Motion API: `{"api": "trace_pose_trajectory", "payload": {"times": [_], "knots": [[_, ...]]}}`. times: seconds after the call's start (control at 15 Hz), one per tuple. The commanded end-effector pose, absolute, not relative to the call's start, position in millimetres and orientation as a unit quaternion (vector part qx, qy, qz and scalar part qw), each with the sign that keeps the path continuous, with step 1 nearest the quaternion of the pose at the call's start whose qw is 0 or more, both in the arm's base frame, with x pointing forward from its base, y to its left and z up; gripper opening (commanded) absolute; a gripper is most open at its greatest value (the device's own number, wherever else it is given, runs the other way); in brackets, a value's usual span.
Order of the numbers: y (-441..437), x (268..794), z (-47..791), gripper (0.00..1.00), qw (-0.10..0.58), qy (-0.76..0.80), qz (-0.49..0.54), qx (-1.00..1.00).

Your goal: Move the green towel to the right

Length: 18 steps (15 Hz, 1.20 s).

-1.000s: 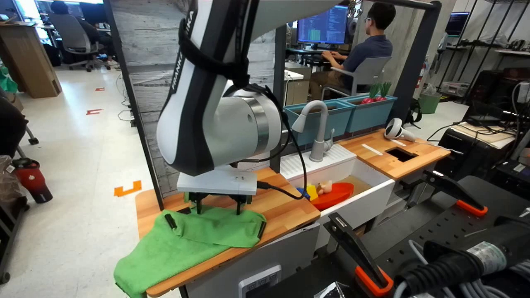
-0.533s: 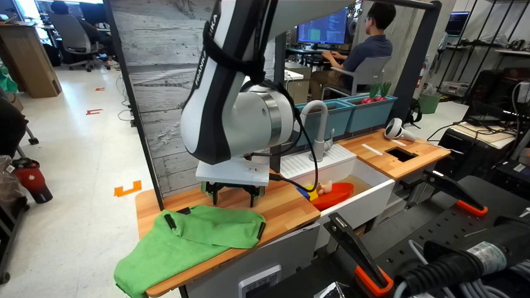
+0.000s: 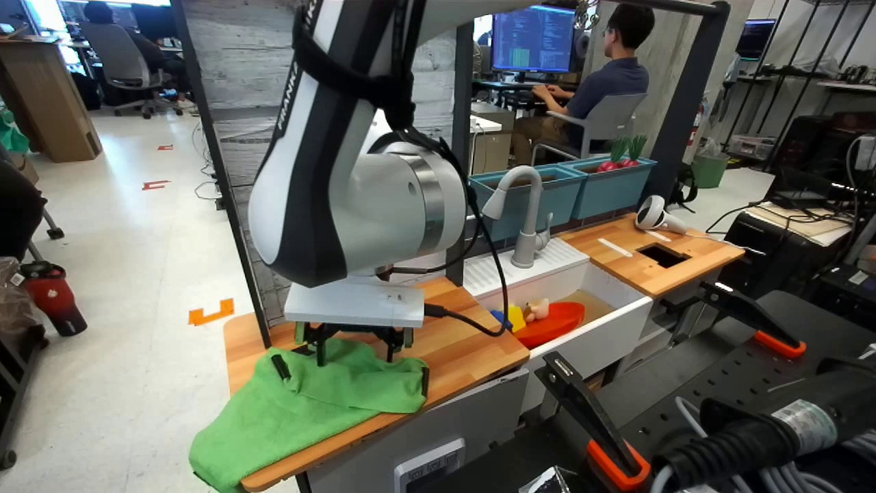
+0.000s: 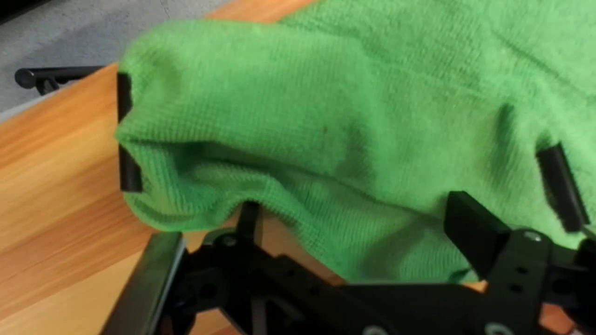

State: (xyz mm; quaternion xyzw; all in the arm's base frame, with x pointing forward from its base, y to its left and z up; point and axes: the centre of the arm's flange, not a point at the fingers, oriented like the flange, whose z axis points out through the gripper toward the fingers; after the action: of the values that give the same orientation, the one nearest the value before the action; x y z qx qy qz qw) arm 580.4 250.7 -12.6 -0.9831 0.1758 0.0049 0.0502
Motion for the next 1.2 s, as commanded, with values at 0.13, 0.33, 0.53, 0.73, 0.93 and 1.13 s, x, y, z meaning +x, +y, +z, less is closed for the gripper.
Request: {"api": "trace_pose_trajectory", "payload": {"times": [0.13, 0.33, 0.53, 0.73, 0.93, 1.13], "knots": [[263, 544, -10, 1.00, 0.047, 0.136, 0.027, -0.989], [259, 545, -16, 1.00, 0.037, 0.137, 0.031, -0.989], [246, 556, -19, 1.00, 0.028, 0.152, 0.026, -0.988], [227, 571, -18, 1.00, 0.019, 0.174, 0.018, -0.984], [207, 583, -16, 1.00, 0.009, 0.195, 0.011, -0.981], [194, 588, -16, 1.00, 0.001, 0.206, 0.006, -0.979]]}}
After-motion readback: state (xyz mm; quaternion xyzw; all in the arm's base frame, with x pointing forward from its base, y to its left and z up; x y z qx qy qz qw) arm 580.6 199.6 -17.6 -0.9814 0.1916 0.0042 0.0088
